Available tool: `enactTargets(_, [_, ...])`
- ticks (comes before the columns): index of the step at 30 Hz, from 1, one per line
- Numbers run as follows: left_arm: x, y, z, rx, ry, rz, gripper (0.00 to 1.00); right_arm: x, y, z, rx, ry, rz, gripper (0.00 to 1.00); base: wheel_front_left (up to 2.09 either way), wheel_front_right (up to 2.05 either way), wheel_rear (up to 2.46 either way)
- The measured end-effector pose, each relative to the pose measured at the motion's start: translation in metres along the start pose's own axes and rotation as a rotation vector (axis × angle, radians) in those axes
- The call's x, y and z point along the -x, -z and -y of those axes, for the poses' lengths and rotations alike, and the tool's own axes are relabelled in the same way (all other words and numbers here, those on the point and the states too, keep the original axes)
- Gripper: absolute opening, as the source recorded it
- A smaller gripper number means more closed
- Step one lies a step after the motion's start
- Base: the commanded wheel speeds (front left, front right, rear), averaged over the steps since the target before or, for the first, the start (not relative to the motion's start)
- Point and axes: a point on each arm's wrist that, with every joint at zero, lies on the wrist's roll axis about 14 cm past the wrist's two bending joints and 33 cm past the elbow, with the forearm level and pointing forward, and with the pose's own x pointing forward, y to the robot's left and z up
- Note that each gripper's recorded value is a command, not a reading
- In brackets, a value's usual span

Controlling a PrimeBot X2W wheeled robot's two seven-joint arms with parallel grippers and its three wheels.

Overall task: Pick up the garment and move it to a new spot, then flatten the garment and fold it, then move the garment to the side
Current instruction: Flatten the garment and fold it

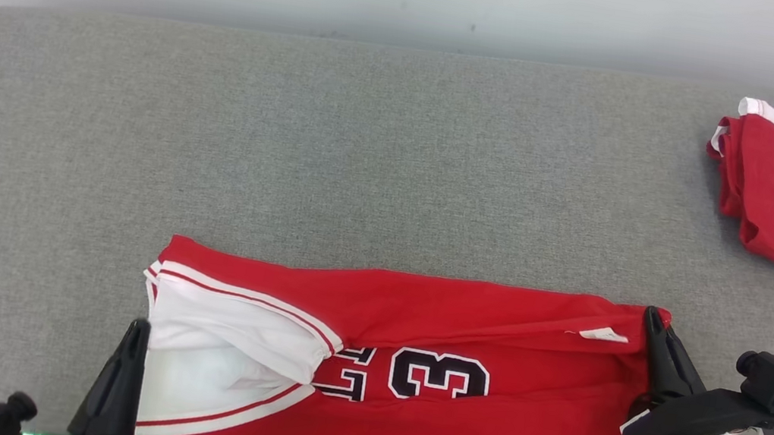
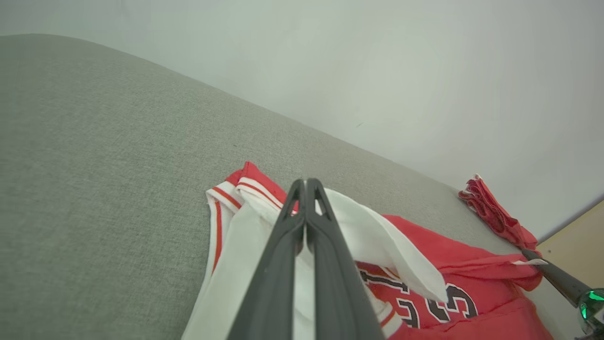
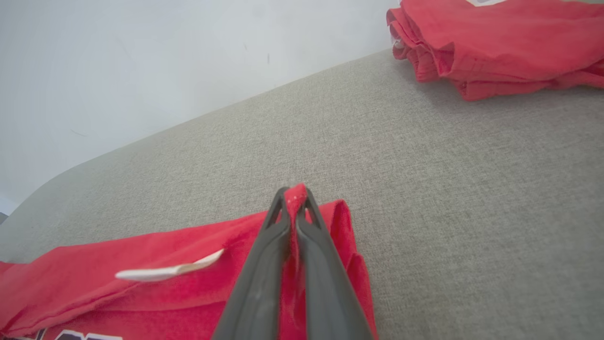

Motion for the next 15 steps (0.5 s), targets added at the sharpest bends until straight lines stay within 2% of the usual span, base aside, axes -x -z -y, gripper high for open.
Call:
enactTargets(6, [0.011, 0.017, -0.01, 0.002, -0.044, -0.046, 0.0, 0.002, -0.002, 0.002, -0.022, 0.009, 0.014, 0.0, 0.0, 0.0, 0.0])
enactTargets(9, [0.016, 0.022, -0.019, -0.06, -0.069, -0.068, 0.0, 0.005, -0.001, -0.002, -0.028, 0.001, 0.019, 0.0, 0.0, 0.0, 0.0])
enactTargets(15, [0.022, 0.039, -0.026, -0.087, -0.108, -0.112, 0.0, 0.013, 0.01, -0.005, -0.012, -0.011, -0.008, 0.0, 0.0, 0.0, 0.0])
